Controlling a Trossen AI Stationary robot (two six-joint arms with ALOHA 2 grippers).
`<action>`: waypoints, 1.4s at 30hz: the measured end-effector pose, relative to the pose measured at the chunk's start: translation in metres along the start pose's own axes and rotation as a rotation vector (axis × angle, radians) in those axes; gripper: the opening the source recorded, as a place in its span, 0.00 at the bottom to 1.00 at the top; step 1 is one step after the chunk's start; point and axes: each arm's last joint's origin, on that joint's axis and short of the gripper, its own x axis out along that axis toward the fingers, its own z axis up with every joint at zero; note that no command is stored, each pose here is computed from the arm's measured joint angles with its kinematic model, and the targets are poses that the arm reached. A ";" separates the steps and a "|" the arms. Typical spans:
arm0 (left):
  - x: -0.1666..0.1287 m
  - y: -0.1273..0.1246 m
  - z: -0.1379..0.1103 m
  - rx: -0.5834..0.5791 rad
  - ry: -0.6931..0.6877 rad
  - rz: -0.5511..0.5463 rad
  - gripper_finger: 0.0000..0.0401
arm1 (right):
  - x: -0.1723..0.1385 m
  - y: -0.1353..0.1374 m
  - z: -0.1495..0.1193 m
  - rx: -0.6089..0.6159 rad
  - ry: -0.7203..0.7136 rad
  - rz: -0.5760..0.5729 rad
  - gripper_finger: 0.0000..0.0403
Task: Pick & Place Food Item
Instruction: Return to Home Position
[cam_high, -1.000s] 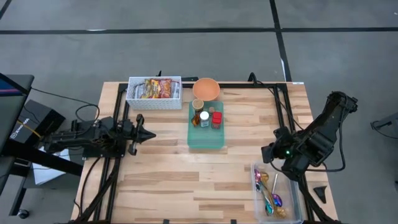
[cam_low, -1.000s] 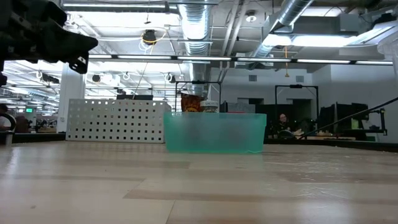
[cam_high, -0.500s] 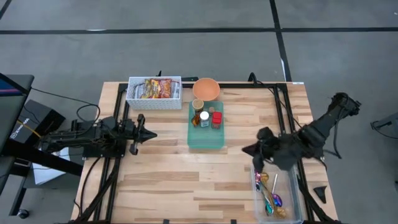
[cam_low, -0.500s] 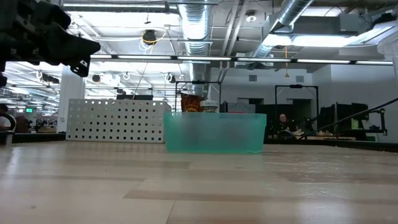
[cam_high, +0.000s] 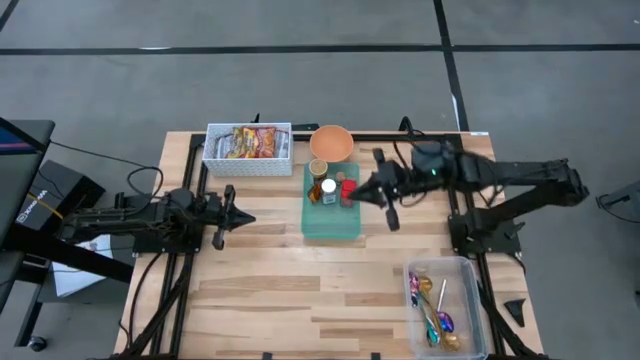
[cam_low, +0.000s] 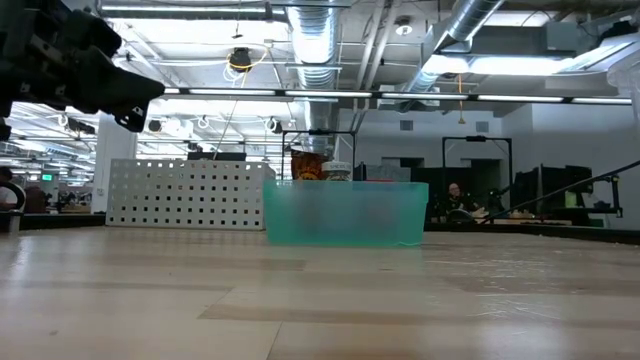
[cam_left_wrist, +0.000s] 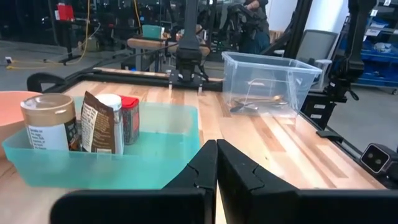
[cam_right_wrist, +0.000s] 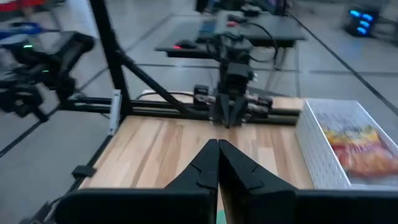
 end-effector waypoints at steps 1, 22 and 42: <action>0.000 0.000 0.000 -0.001 0.003 0.000 0.01 | -0.001 -0.006 0.000 -0.018 -0.004 0.024 0.00; 0.003 0.001 -0.004 -0.007 0.043 0.004 0.01 | -0.062 0.004 -0.119 -0.058 -0.326 -0.008 0.00; 0.003 0.001 -0.004 -0.007 0.043 0.004 0.01 | -0.094 0.013 -0.227 -0.111 -0.390 -0.194 0.00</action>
